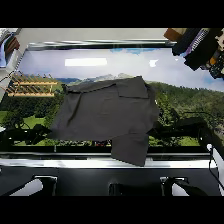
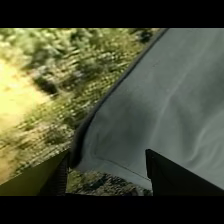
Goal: Fold the clothes and pants, and hang the long-sleeved shirts on hangers.
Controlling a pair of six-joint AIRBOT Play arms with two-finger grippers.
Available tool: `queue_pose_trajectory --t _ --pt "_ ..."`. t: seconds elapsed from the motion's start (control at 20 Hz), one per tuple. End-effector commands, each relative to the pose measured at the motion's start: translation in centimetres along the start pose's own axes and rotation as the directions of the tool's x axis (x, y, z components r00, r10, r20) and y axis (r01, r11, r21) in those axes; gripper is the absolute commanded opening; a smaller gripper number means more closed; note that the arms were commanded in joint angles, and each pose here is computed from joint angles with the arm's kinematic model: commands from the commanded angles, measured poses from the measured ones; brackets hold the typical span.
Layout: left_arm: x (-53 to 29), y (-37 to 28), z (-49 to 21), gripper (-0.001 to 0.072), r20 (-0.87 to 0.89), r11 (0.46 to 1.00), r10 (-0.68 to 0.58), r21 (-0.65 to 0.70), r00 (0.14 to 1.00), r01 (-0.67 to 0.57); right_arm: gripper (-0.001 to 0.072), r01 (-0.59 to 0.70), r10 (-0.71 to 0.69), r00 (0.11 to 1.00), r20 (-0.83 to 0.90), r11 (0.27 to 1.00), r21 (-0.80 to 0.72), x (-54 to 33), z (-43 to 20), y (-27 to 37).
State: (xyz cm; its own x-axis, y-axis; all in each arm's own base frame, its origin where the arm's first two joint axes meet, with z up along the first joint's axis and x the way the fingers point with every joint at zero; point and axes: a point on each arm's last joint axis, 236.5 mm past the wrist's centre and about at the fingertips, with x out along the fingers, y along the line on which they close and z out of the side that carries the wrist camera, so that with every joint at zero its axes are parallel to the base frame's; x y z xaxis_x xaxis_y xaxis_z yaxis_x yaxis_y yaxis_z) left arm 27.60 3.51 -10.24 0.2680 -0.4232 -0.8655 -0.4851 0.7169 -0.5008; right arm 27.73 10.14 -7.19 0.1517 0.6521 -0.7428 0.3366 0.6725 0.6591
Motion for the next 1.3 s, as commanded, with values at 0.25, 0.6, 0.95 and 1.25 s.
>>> queue_pose_trajectory --t 0.25,0.6,0.95,1.25 --pt "1.4 -2.9 0.2 0.0017 0.002 0.998 -0.050 0.047 0.999 0.050 0.0043 -0.041 0.042 0.998 0.040 0.999 -0.028 -1.0 0.4 1.8" --pt "-17.9 -18.0 9.8 0.0014 0.465 0.915 -0.324 0.376 0.824 0.147 0.0043 -0.100 0.315 0.860 0.402 0.876 -0.471 -17.0 5.9 19.3" --pt "-53.7 -27.1 0.2 0.0015 0.930 0.903 -0.347 0.367 0.122 -0.224 0.0043 0.139 0.684 0.485 0.545 0.555 -0.820 -42.1 -10.9 39.0" --pt "-56.3 -24.9 -3.9 0.0015 0.966 0.931 -0.256 0.260 0.050 -0.256 0.0043 0.217 0.693 0.296 0.658 0.622 -0.752 -48.4 -15.2 39.5"
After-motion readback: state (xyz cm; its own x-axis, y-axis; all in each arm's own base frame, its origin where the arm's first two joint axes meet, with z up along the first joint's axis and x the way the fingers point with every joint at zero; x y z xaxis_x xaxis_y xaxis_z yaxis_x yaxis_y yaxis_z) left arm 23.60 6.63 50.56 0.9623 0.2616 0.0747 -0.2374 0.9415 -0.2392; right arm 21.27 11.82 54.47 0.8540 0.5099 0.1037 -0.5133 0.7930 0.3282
